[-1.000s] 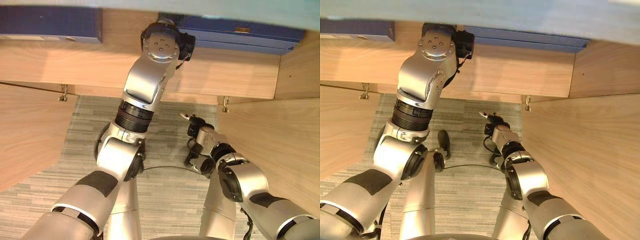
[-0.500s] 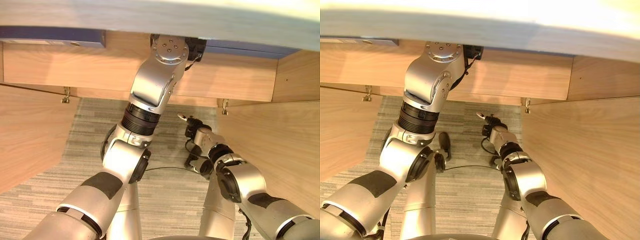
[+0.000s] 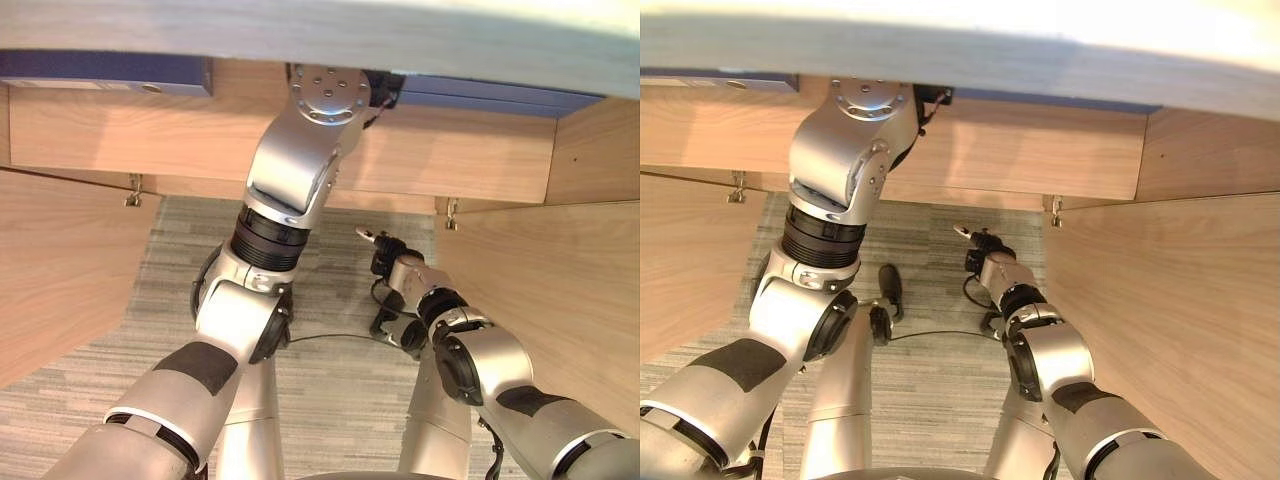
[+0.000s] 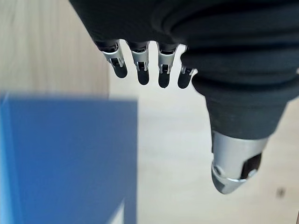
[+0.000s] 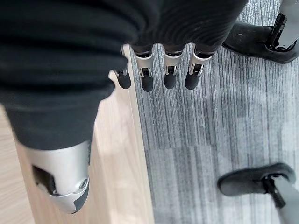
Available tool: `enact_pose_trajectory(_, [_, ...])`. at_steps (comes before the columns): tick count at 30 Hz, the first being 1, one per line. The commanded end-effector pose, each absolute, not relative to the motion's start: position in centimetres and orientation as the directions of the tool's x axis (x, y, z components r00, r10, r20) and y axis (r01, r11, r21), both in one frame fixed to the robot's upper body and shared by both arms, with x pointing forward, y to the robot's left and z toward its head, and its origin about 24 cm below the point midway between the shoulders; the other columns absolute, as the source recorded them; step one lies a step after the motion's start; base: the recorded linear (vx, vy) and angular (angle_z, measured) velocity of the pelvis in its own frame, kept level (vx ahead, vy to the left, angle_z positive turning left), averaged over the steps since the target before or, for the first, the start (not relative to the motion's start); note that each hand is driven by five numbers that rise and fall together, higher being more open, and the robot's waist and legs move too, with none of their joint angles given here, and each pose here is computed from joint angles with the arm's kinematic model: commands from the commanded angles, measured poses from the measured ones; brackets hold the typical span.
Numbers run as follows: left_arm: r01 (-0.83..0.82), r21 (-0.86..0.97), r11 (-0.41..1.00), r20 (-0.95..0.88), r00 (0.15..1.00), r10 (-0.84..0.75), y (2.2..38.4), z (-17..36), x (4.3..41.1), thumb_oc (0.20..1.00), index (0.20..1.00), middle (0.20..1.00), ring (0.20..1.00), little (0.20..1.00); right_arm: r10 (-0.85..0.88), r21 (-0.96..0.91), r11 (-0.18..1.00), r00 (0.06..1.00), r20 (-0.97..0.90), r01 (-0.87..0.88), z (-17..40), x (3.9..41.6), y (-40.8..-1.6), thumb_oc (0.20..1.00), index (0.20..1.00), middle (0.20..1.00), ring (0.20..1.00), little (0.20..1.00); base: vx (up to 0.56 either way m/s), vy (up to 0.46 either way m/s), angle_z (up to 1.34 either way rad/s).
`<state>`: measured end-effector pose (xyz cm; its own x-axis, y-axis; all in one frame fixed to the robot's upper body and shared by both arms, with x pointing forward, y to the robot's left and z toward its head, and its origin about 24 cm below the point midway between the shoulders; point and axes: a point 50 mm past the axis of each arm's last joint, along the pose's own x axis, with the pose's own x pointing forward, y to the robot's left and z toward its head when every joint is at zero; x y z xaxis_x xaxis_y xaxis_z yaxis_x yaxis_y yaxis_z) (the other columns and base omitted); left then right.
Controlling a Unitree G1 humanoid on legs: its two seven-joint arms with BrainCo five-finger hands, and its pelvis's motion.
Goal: Put the empty folder in the office cabinet
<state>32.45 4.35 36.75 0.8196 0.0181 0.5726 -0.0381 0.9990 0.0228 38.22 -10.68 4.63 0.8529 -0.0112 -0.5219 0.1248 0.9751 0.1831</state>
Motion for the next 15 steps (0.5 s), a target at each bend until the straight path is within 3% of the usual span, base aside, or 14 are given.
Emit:
enact_pose_trajectory(1, [-0.098, -0.195, 0.976, 0.682, 0.702, 0.207, 6.6, 39.9, 29.8, 1.0, 1.0, 1.0, 1.0, 1.0, 0.028, 0.205, 0.975, 0.862, -0.506, 0.088, 5.9, 38.7, -9.0, 1.0, 1.0, 1.0, 1.0, 1.0, -0.01, -0.031, 0.0])
enact_pose_trajectory(15, [-0.258, -0.34, 0.904, 0.588, 0.692, 0.419, 10.8, 37.6, 30.4, 1.0, 1.0, 1.0, 1.0, 1.0, 0.059, 0.255, 0.963, 0.849, -0.525, 0.09, 5.1, 38.1, -7.9, 1.0, 1.0, 1.0, 1.0, 1.0, 0.01, -0.023, 0.01])
